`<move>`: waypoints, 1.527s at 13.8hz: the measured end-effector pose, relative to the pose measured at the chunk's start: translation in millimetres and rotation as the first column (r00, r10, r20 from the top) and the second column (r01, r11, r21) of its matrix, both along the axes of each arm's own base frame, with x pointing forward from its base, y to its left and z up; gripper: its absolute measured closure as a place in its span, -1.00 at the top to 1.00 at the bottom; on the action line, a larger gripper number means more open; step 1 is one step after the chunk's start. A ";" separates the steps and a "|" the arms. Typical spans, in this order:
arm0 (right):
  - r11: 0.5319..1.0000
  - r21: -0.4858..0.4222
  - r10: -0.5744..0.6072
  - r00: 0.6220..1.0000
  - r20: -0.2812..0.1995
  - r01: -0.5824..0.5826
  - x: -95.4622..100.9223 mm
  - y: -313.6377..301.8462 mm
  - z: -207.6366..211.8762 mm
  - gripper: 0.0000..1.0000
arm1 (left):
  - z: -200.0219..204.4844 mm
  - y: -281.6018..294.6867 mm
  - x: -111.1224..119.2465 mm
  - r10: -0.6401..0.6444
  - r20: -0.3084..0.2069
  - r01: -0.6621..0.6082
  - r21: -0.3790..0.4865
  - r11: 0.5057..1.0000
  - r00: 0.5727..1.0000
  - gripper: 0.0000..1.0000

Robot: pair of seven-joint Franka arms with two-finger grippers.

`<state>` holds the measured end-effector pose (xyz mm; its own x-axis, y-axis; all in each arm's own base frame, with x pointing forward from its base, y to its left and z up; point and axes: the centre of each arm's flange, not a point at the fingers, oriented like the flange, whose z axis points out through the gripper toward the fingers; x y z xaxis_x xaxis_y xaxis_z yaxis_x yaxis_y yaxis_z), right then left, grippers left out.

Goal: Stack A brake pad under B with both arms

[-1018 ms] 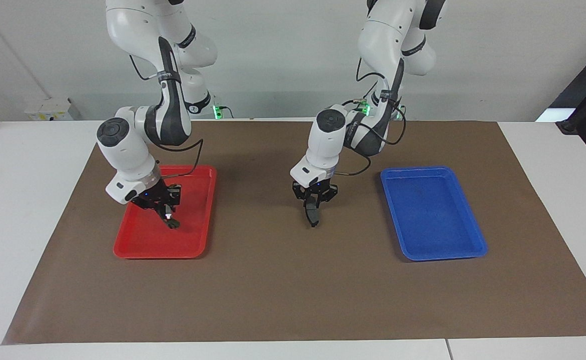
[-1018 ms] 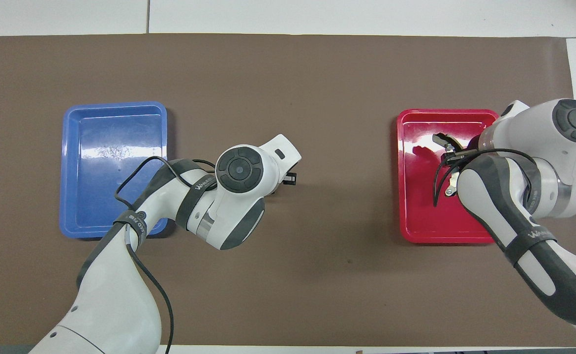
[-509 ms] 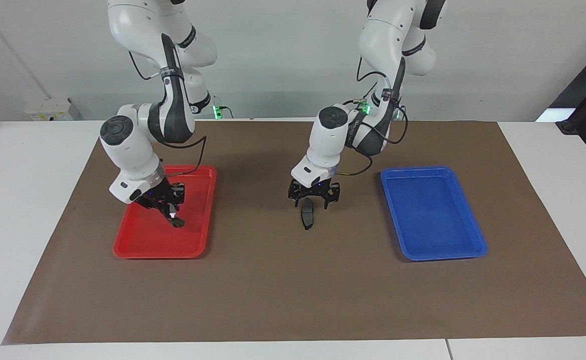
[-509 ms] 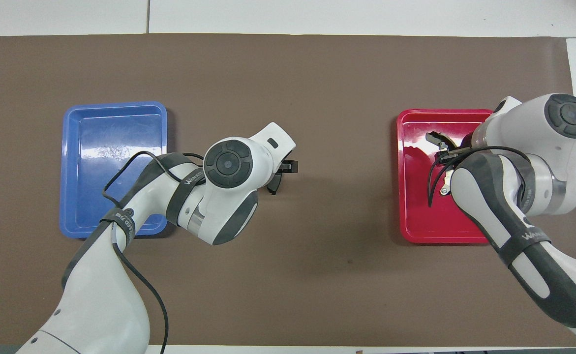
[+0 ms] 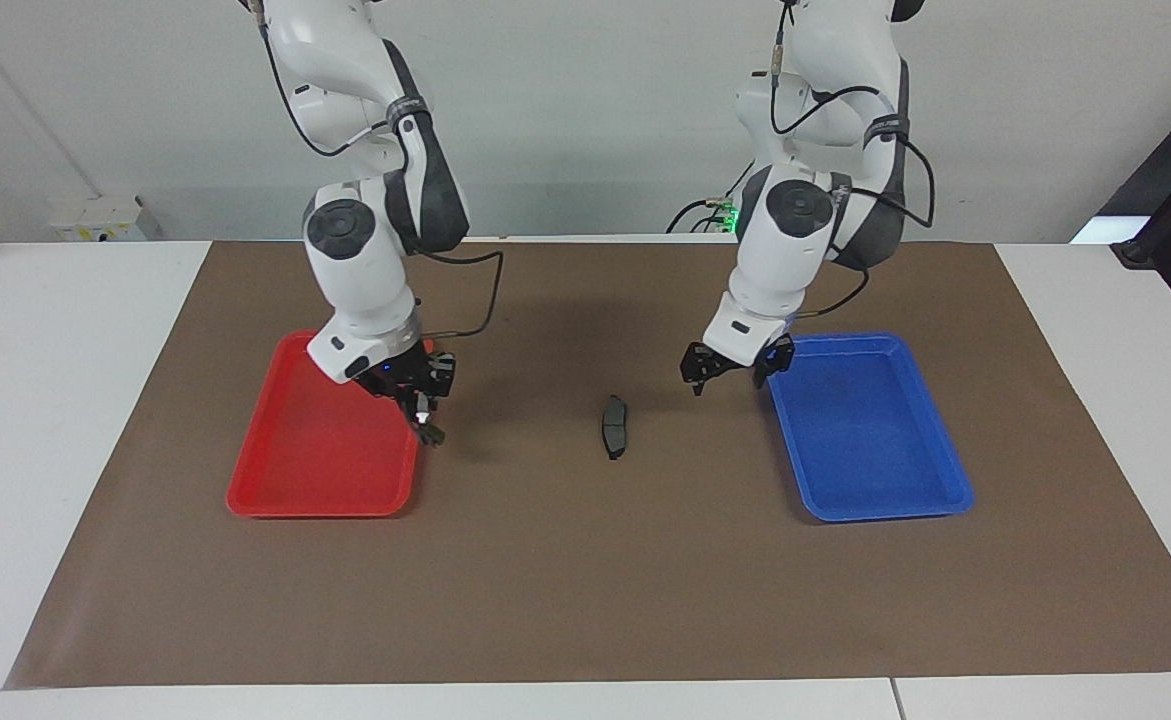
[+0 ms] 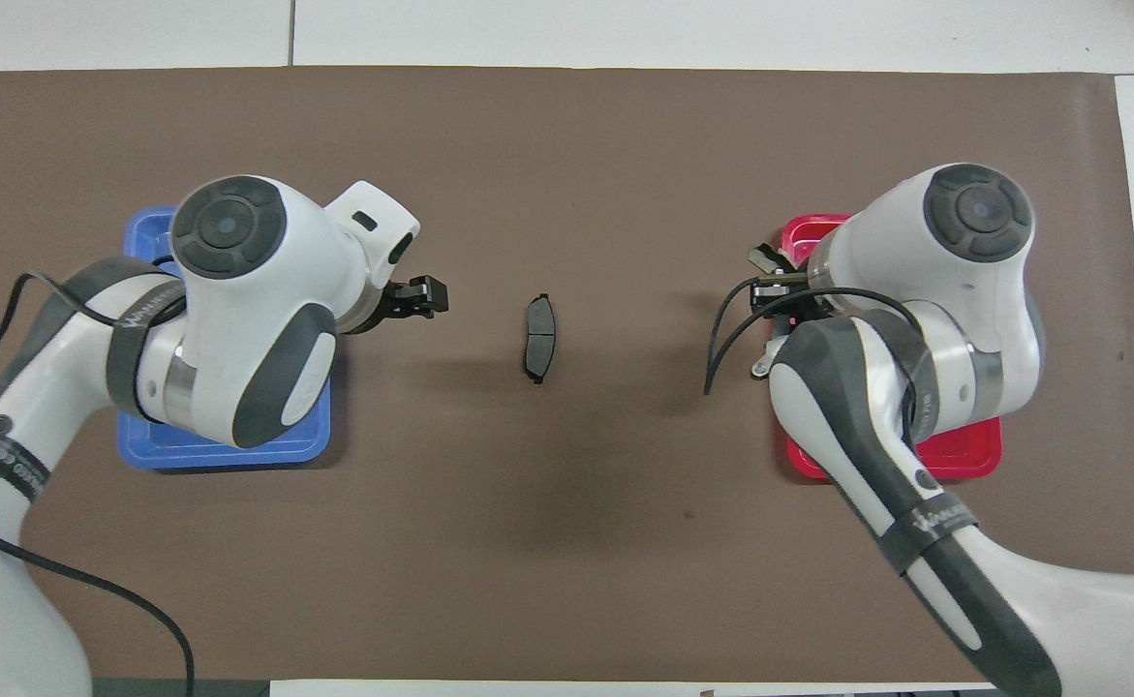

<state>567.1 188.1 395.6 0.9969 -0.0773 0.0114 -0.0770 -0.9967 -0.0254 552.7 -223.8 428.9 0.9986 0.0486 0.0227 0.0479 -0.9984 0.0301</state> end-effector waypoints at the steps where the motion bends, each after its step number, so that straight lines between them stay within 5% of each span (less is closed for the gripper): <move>1: 1.000 0.001 0.000 1.000 0.001 0.000 -5.0 24.6 -0.1 -0.14 | 7.0 24.4 6.2 0.003 0.006 -0.003 -0.001 1.000 1.000 1.00; 7: 1.000 0.002 -0.031 1.000 0.006 0.031 1.8 150.1 -3.6 -0.14 | 66.1 158.0 11.7 -0.080 0.002 0.080 0.007 0.997 0.997 1.00; 14: 0.999 -0.009 -0.046 0.999 0.000 0.046 16.6 199.7 -43.0 -0.14 | 170.8 203.7 0.0 -0.090 -0.042 0.090 0.005 0.996 0.995 1.00; 21: 1.000 -0.026 -0.002 1.000 -0.019 0.002 3.5 219.8 -75.6 -0.14 | 174.3 222.1 -7.7 -0.095 -0.101 0.095 -0.001 0.995 0.990 1.00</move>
